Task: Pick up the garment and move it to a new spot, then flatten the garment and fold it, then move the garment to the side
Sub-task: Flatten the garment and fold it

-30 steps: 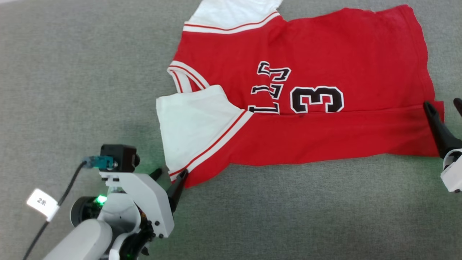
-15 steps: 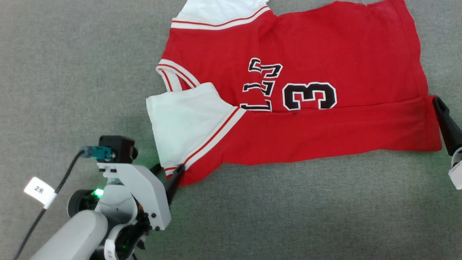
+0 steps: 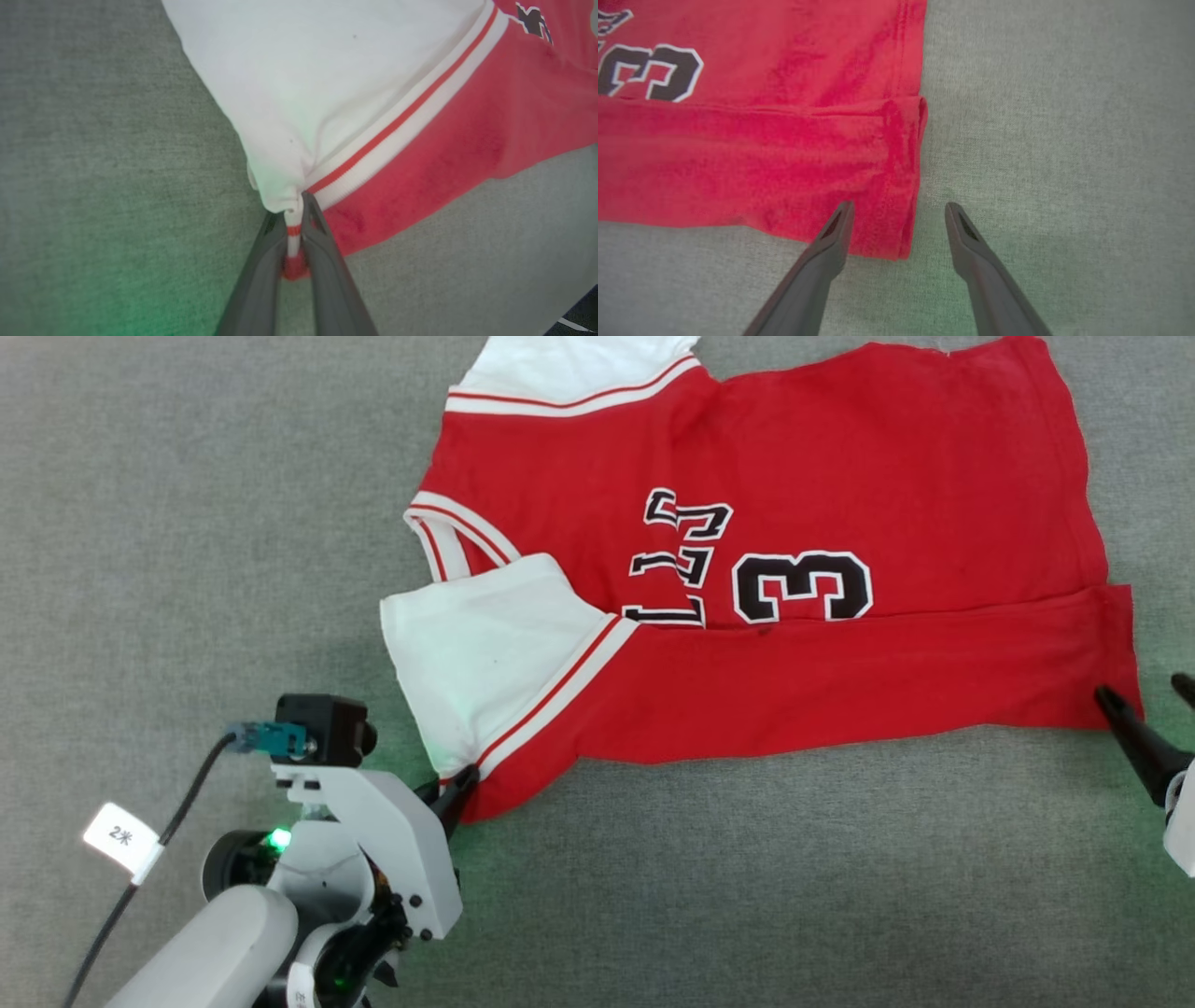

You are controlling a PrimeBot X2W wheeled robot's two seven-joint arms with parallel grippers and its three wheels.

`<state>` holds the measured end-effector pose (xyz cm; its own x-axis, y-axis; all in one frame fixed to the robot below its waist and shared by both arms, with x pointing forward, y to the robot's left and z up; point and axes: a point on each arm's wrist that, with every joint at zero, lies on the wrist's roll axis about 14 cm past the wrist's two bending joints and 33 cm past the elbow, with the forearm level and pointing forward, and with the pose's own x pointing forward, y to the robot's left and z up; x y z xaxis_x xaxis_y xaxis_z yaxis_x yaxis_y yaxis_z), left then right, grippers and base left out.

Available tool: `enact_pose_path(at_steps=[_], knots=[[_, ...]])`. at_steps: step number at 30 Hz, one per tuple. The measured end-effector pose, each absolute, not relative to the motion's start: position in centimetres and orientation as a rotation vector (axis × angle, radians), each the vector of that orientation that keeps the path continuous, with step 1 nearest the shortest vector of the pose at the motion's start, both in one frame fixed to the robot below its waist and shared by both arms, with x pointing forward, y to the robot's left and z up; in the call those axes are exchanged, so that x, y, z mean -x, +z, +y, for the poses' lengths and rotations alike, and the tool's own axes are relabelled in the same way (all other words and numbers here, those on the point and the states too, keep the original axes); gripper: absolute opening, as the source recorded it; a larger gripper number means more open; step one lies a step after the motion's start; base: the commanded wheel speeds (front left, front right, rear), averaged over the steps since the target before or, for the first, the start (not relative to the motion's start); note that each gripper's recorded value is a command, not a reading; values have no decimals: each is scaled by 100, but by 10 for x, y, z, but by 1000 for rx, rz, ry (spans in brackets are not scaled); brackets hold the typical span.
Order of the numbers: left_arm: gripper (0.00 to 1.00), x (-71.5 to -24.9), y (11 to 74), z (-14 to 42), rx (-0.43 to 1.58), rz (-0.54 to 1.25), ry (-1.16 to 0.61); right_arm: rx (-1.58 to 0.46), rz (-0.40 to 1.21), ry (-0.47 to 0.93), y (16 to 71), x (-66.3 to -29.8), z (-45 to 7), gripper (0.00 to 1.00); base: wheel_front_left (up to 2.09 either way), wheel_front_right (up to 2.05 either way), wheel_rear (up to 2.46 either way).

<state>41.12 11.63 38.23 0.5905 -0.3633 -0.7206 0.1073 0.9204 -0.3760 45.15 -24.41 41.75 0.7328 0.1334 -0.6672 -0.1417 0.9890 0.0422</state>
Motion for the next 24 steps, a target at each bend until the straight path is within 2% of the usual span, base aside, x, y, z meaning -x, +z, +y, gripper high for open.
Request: enact_pose_path(at_steps=[12, 13, 14, 16, 17, 18, 24], knots=[[0, -411, 379, 117, 332, 893, -271, 44, 964, 190, 381, -443, -239, 100, 0, 0, 0], [0, -411, 379, 118, 334, 893, -268, 42, 966, 193, 380, -443, -239, 93, 0, 0, 0], [0, -411, 379, 118, 335, 893, -266, 40, 968, 194, 379, -444, -238, 53, 0, 0, 0], [0, -411, 378, 118, 336, 891, -266, 39, 973, 194, 378, -444, -238, 38, 0, 0, 0], [0, -411, 379, 118, 336, 890, -266, 39, 973, 194, 378, -444, -239, 25, 0, 0, 0], [0, -411, 379, 118, 336, 889, -266, 39, 973, 194, 378, -444, -239, 0, 0, 0, 0], [0, -412, 379, 116, 339, 883, -272, 25, 956, 195, 380, -446, -237, 0, 0, 0, 0]])
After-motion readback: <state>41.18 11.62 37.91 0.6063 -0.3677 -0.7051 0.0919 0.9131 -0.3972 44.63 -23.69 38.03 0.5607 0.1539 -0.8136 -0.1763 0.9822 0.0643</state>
